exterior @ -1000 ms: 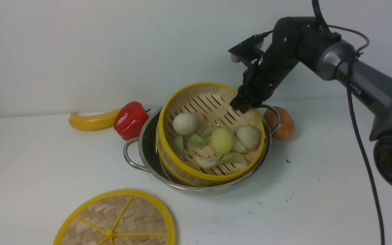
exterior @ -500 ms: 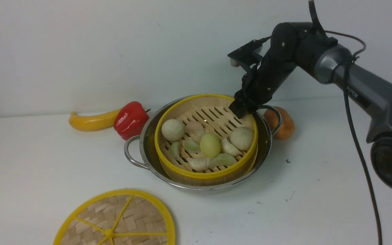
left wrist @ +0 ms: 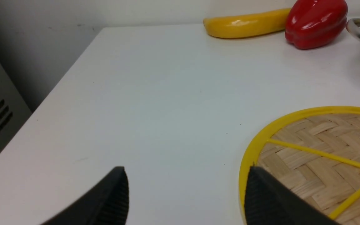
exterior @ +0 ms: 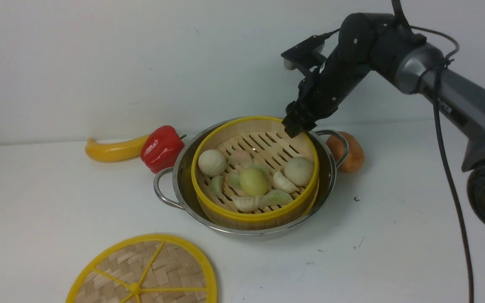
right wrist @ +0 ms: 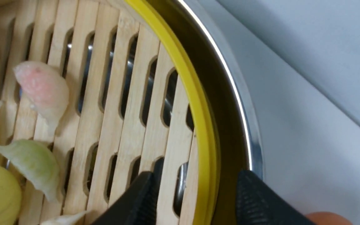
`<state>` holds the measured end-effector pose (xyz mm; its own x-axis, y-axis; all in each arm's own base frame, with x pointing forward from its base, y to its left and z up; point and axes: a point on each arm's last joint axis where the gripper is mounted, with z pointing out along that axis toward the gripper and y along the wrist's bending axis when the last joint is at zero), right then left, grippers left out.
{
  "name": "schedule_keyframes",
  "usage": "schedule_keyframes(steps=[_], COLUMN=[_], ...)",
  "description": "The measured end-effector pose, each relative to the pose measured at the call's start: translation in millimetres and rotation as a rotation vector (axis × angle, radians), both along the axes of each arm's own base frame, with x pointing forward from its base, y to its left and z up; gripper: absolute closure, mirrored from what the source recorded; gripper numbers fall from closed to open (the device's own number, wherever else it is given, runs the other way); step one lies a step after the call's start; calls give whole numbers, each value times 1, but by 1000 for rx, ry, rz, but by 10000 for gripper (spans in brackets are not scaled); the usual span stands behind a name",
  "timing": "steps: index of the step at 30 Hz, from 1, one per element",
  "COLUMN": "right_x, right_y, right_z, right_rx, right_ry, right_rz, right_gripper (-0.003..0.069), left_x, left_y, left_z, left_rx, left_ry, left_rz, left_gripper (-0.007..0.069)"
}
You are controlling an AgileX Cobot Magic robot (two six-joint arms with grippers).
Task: Place the steamer in the pot on the white table, and put the lid on the steamer.
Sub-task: 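Place the bamboo steamer basket of food into the steel pot with the right gripper, then grasp the bamboo steamer lid lying on the table by its centre knob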
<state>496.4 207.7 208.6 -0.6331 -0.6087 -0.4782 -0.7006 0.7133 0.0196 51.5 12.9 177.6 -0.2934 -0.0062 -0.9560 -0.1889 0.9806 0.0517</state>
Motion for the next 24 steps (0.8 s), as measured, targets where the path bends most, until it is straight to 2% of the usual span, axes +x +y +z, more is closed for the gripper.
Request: schedule_keyframes(steps=[13,17,24], right_x=[0,0,0], right_y=[-1,-1,-1], right_z=[0,0,-1], right_rx=[-11,-5,17], right_ry=[-1,5,29], right_rz=[-8,-19,-75], right_gripper=[563,599,614], left_x=[0,0,0], left_y=[0,0,0], left_z=[0,0,0], left_rx=[0,0,0], left_ry=[0,0,0], left_rz=[0,0,0], left_gripper=[164,164,164])
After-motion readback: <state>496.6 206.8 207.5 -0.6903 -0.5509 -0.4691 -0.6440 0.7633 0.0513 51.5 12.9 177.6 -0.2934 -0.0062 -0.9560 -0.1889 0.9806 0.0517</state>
